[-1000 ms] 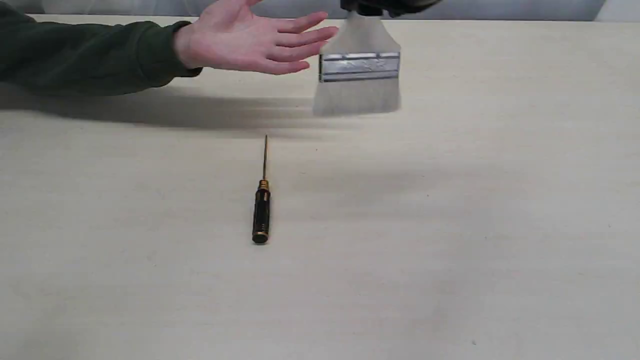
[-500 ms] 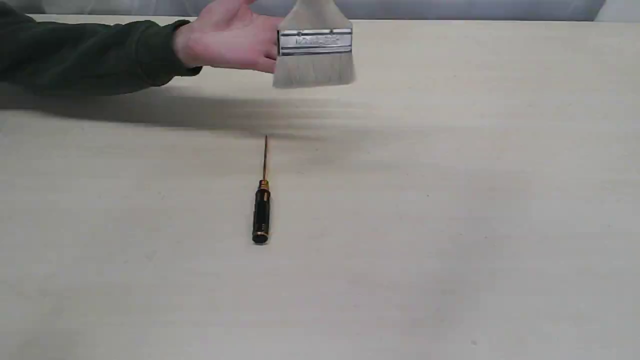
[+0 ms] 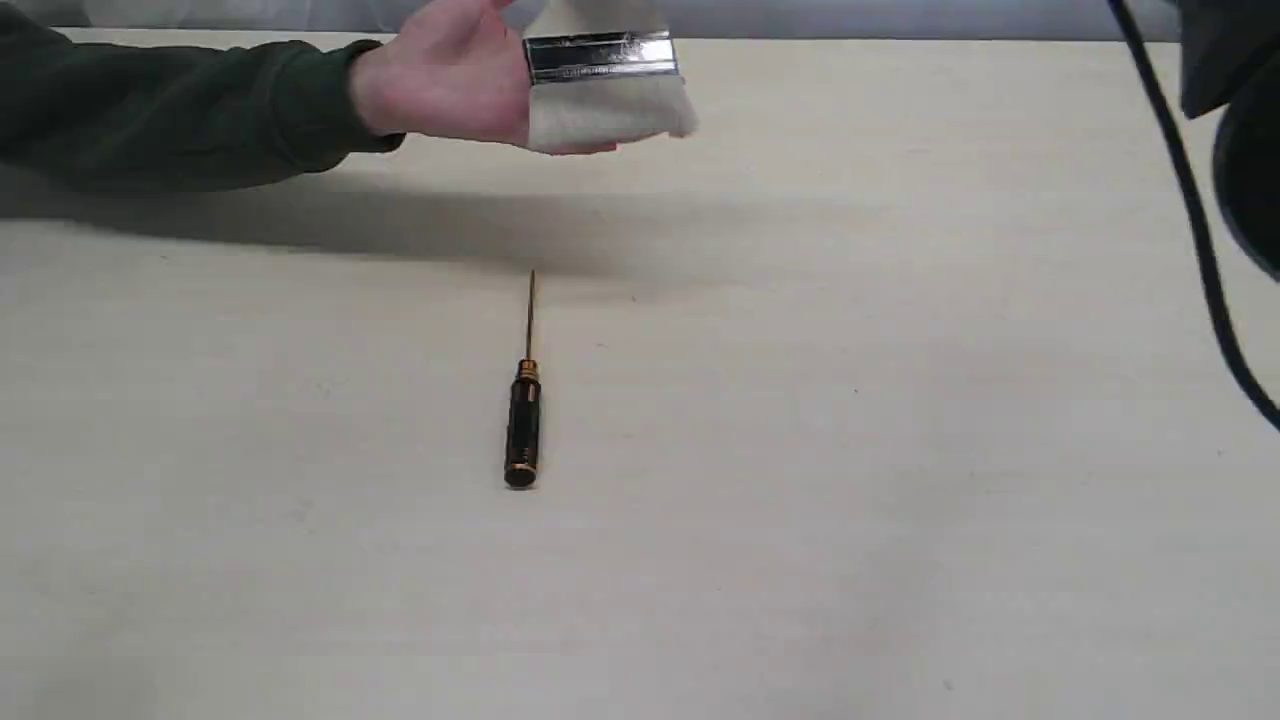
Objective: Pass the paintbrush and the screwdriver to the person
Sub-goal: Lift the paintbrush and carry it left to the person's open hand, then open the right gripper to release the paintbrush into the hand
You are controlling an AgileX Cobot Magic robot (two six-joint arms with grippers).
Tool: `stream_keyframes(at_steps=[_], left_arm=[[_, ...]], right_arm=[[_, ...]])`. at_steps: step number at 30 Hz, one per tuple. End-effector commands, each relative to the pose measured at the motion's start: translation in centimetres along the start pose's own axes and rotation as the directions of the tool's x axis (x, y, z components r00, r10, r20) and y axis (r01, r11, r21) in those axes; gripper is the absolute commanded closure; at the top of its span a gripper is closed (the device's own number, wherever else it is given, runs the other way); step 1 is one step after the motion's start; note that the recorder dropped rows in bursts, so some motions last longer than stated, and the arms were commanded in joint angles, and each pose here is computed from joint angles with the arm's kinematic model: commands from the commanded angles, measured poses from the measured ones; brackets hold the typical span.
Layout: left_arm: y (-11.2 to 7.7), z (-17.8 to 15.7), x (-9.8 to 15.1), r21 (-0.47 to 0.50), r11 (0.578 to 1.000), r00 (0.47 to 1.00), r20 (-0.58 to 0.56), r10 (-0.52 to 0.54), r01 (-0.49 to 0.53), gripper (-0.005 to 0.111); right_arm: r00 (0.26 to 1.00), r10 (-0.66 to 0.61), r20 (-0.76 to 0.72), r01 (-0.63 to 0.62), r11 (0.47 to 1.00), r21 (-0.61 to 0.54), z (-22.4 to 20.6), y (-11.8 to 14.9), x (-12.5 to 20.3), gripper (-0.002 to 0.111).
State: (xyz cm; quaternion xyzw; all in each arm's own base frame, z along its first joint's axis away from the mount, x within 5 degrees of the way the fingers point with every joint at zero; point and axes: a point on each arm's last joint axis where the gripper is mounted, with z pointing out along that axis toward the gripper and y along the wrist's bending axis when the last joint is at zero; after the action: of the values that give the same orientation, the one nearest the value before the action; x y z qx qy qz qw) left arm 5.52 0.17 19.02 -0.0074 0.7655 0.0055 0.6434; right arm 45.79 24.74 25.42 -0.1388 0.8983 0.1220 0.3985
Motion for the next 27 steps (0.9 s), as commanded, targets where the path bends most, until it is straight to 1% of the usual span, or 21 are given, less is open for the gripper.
stream_keyframes(at_steps=[1, 4, 5, 7, 12, 13, 14, 15, 23, 27], left_arm=[[0.0, 0.0, 0.0, 0.008, 1.0, 1.0, 0.011, -0.004, 0.004, 0.107], [0.0, 0.0, 0.0, 0.008, 1.0, 1.0, 0.011, -0.004, 0.004, 0.107], [0.0, 0.0, 0.0, 0.008, 1.0, 1.0, 0.011, -0.004, 0.004, 0.107], [0.0, 0.0, 0.0, 0.008, 1.0, 1.0, 0.011, -0.004, 0.004, 0.107], [0.0, 0.0, 0.0, 0.008, 1.0, 1.0, 0.011, -0.004, 0.004, 0.107], [0.0, 0.0, 0.0, 0.008, 1.0, 1.0, 0.011, -0.004, 0.004, 0.107], [0.0, 0.0, 0.0, 0.008, 1.0, 1.0, 0.011, -0.004, 0.004, 0.107], [0.0, 0.0, 0.0, 0.008, 1.0, 1.0, 0.011, -0.004, 0.004, 0.107], [-0.1, 0.0, 0.0, 0.008, 1.0, 1.0, 0.009, -0.006, 0.006, 0.107], [-0.1, 0.0, 0.0, 0.008, 1.0, 1.0, 0.009, -0.006, 0.006, 0.107]], right_arm=[[1.0, 0.009, -0.021, -0.009, 1.0, -0.003, 0.9, 0.1, 0.5, 0.104], [0.999, 0.006, -0.042, -0.006, 1.0, 0.001, 1.4, 0.0, 1.0, 0.103], [0.999, 0.01, -0.046, -0.01, 1.0, -0.001, 1.6, 0.0, 1.1, 0.101], [0.999, 0.012, -0.049, -0.013, 1.0, -0.016, 1.5, 0.2, 1.1, 0.093], [0.999, 0.023, -0.041, -0.026, 0.998, -0.057, 0.6, 0.6, 0.6, 0.059], [0.999, 0.025, -0.04, -0.028, 0.998, -0.059, 0.2, 0.6, 0.4, 0.052], [0.999, 0.025, -0.042, -0.028, 0.998, -0.059, -0.1, 0.6, 0.2, 0.049], [0.999, 0.021, -0.037, -0.023, 0.998, -0.058, -0.8, 0.7, -0.1, 0.047], [0.998, -0.042, -0.039, 0.039, 0.997, -0.06, -5.5, 0.7, -1.6, 0.05], [0.996, -0.065, -0.054, 0.062, 0.996, -0.059, -7.8, 0.5, -0.8, 0.05]])
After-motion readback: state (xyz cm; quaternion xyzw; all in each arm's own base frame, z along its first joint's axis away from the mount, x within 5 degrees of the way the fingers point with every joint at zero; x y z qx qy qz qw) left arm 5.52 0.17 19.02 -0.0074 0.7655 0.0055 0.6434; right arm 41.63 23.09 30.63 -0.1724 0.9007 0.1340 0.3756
